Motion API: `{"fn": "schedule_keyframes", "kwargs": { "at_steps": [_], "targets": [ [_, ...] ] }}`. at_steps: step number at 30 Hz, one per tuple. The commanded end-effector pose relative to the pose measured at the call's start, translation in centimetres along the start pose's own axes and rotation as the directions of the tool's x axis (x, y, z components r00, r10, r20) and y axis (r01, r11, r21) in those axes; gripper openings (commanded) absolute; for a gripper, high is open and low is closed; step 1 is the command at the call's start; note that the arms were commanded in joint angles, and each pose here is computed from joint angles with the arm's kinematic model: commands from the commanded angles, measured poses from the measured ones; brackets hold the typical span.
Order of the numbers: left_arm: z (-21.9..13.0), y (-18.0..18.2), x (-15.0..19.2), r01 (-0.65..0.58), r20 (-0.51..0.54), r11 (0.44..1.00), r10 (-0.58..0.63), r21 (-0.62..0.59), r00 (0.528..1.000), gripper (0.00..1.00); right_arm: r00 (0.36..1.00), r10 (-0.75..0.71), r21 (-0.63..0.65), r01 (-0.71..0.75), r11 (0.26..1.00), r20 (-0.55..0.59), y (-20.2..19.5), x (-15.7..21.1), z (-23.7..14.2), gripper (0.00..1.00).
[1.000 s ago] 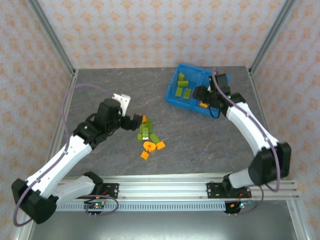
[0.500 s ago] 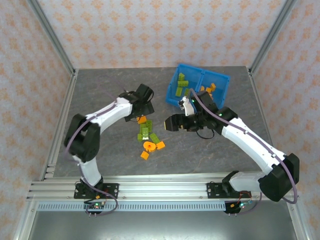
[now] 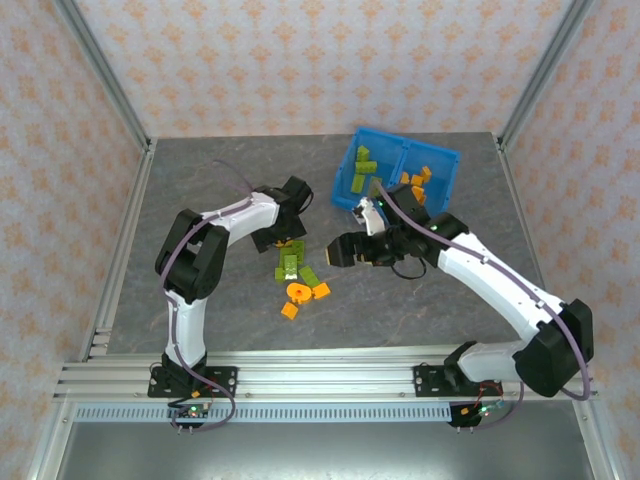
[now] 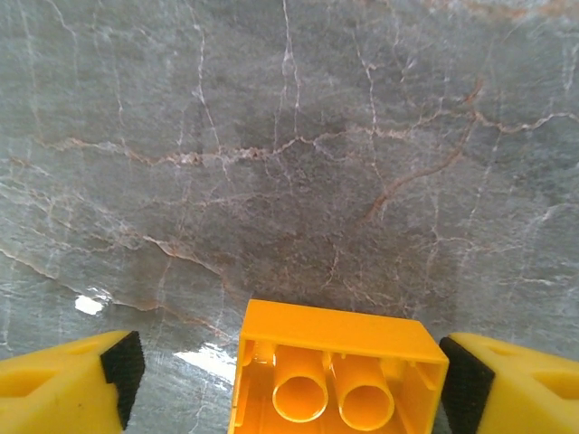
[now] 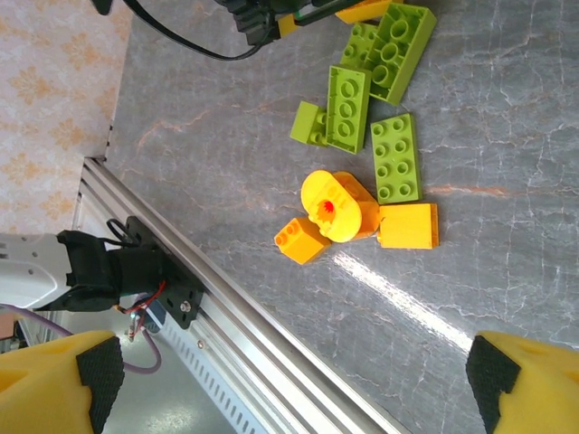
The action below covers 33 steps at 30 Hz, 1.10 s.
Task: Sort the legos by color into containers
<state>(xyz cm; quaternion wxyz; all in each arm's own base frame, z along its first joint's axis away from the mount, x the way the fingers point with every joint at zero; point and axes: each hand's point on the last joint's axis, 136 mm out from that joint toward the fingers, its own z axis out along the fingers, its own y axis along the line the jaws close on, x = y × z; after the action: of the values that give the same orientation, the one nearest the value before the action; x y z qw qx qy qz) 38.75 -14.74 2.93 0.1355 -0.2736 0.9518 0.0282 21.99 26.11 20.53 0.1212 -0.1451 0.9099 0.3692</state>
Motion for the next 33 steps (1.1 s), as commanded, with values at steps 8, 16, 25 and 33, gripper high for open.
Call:
{"fn": "schedule_keyframes", "kwargs": {
  "at_steps": [8, 16, 25, 33],
  "targets": [
    [-0.6, 0.5, 0.5, 0.003, -0.033, 1.000, -0.003, -0.002, 0.999, 0.48, 1.000, 0.016, 0.058, -0.016, 0.998, 0.004, -0.9, -0.6, 0.6, 0.99],
    [-9.3, -3.6, -1.4, -0.107, 0.109, 0.978, 0.088, 0.179, 0.990, 0.39, 0.985, 0.004, 0.162, -0.032, 0.986, 0.171, -1.5, -2.5, -2.4, 0.99],
    [-21.7, -18.8, 1.3, -0.402, 0.403, 0.803, 0.223, 0.441, 0.888, 0.43, 0.786, -0.053, 0.402, -0.256, 0.879, 0.616, -6.2, -3.7, -12.7, 0.99],
    [-24.4, -31.6, 2.6, -0.548, 0.618, 0.644, 0.145, 0.534, 0.773, 0.44, 0.697, -0.039, 0.387, -0.350, 0.853, 0.716, -7.6, -0.9, -16.5, 0.99]
  ]
}}
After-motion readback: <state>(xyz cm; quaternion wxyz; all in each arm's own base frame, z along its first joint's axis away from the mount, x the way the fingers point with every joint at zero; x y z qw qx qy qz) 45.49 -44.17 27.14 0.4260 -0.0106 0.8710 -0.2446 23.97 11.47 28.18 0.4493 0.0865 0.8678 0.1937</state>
